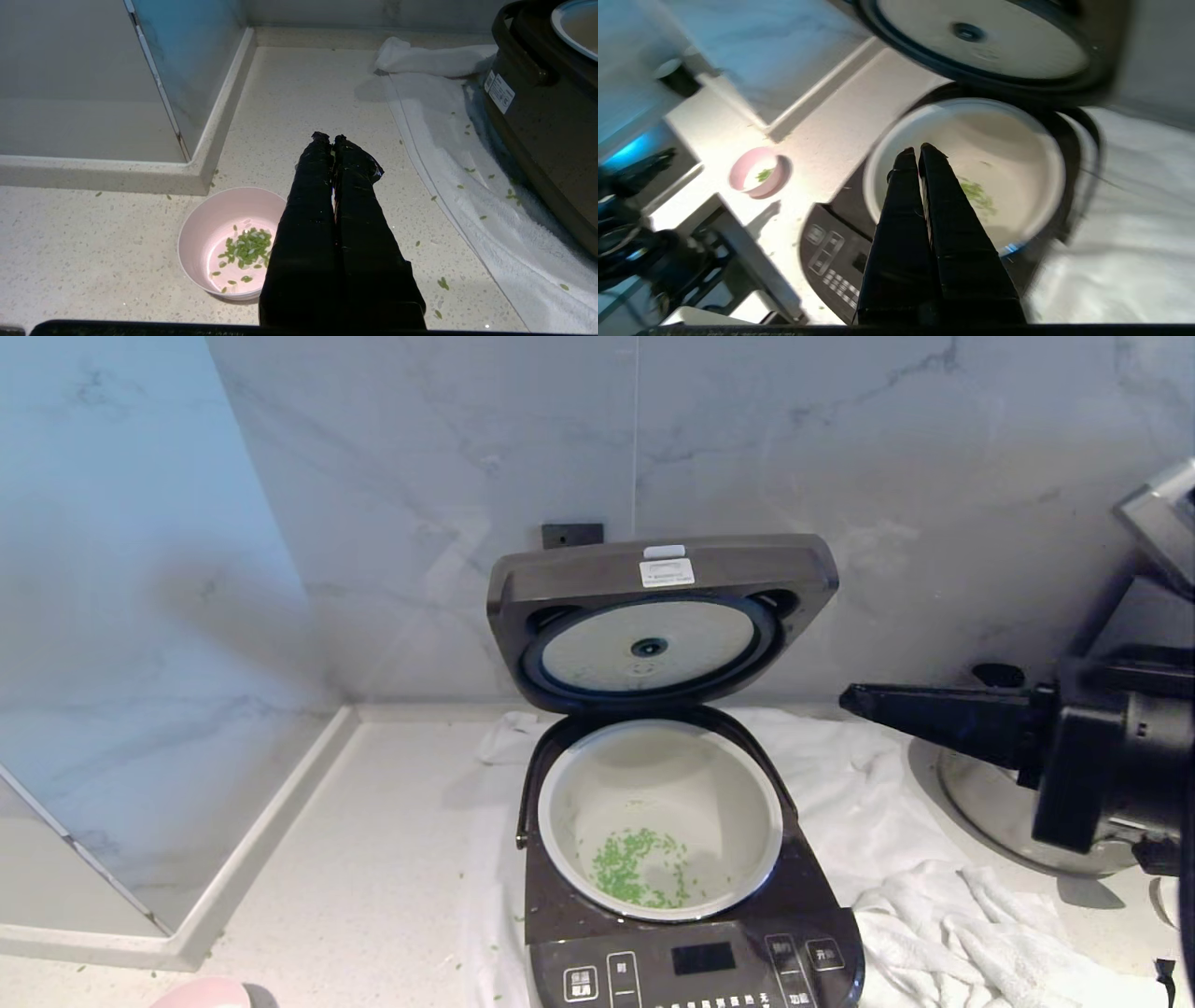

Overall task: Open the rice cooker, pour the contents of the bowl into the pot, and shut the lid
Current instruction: Turn on the tap

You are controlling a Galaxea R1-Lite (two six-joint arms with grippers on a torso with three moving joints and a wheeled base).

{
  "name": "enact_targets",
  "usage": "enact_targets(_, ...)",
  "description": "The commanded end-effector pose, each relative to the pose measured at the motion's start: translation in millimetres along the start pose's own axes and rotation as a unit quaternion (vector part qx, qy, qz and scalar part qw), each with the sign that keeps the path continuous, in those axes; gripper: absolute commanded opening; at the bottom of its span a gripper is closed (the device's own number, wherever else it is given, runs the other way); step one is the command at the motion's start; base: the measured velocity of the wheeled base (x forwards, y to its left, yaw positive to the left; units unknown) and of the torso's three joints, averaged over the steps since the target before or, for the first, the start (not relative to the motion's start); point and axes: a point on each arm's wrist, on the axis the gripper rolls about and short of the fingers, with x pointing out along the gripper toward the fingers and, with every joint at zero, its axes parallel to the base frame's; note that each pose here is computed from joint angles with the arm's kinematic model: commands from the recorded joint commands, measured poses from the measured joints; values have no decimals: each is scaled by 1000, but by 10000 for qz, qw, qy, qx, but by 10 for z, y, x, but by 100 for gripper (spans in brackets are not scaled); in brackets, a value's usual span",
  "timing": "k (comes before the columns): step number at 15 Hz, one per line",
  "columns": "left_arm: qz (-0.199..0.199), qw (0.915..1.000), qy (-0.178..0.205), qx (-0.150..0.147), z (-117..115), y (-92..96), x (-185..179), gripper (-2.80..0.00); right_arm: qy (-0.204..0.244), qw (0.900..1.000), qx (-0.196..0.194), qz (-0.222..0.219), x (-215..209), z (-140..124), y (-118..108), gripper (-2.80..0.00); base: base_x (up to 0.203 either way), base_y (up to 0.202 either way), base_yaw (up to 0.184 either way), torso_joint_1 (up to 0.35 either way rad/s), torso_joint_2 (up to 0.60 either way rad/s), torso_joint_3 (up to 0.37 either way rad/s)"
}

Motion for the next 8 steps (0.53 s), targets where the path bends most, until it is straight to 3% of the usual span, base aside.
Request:
enact_targets(1, -4, 10000, -3, 0, 1, 0, 0, -280, -366, 9987, -36, -365, -316, -18, 27, -280, 0, 0, 0, 0, 0, 0)
enact_targets(4, -2, 10000, 5, 0, 0, 0, 0, -280, -697, 9939, -48, -853, -655, -94, 24, -280, 0, 0, 0, 0, 0, 0)
enact_targets(8, -4, 10000, 5, -1, 0, 0, 0, -280, -763, 9808, -132, -1792, -1030, -207, -70, -280, 0, 0, 0, 0, 0, 0)
